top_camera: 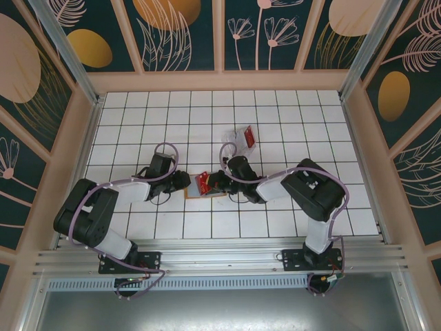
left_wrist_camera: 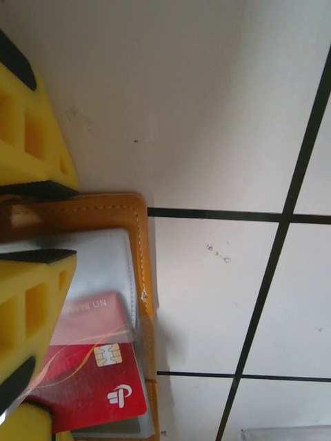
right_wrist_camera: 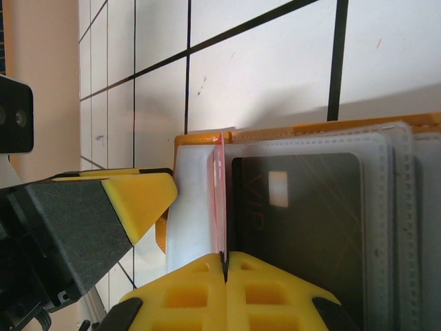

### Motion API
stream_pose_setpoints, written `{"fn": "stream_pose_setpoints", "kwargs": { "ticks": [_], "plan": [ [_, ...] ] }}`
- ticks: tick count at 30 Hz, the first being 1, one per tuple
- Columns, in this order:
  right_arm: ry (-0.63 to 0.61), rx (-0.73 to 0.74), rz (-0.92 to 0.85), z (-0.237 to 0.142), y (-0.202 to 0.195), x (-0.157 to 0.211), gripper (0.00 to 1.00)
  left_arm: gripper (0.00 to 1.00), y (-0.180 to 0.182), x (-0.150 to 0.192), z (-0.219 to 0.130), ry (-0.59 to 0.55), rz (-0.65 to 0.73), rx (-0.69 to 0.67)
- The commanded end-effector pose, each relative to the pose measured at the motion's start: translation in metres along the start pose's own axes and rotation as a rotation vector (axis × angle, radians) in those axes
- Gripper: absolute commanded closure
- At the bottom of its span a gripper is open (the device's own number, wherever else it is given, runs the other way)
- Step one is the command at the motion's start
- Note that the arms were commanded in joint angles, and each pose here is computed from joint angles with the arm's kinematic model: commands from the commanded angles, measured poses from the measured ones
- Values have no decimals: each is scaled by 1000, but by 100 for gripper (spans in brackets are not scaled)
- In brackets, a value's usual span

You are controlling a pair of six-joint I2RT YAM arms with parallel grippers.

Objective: Put the credit cards into the card holder

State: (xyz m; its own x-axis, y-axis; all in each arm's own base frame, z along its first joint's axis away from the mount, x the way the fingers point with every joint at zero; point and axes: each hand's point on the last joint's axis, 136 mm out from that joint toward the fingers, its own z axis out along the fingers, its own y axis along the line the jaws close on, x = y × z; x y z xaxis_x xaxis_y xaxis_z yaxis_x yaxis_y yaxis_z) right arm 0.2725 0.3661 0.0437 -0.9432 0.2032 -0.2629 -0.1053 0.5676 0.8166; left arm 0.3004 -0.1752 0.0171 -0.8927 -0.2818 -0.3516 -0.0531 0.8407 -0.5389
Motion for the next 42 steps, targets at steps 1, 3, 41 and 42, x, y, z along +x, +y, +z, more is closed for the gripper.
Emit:
{"fn": "stream_pose_setpoints", "kwargs": {
  "ticks": [1,3,41,42],
  "plan": [
    [-57,21,-1,4,-3,-2,98,72,11,40,1,133,-51,-4],
    [-82,28,0,2,-5,-6,98,75,12,42,-1,131,-51,-5],
    [10,303,-285,-9,4,-11,76,83,13,46,4,137,-65,0],
    [22,303,-282,-7,2,-10,77,83,12,46,4,139,-64,2]
  ]
}}
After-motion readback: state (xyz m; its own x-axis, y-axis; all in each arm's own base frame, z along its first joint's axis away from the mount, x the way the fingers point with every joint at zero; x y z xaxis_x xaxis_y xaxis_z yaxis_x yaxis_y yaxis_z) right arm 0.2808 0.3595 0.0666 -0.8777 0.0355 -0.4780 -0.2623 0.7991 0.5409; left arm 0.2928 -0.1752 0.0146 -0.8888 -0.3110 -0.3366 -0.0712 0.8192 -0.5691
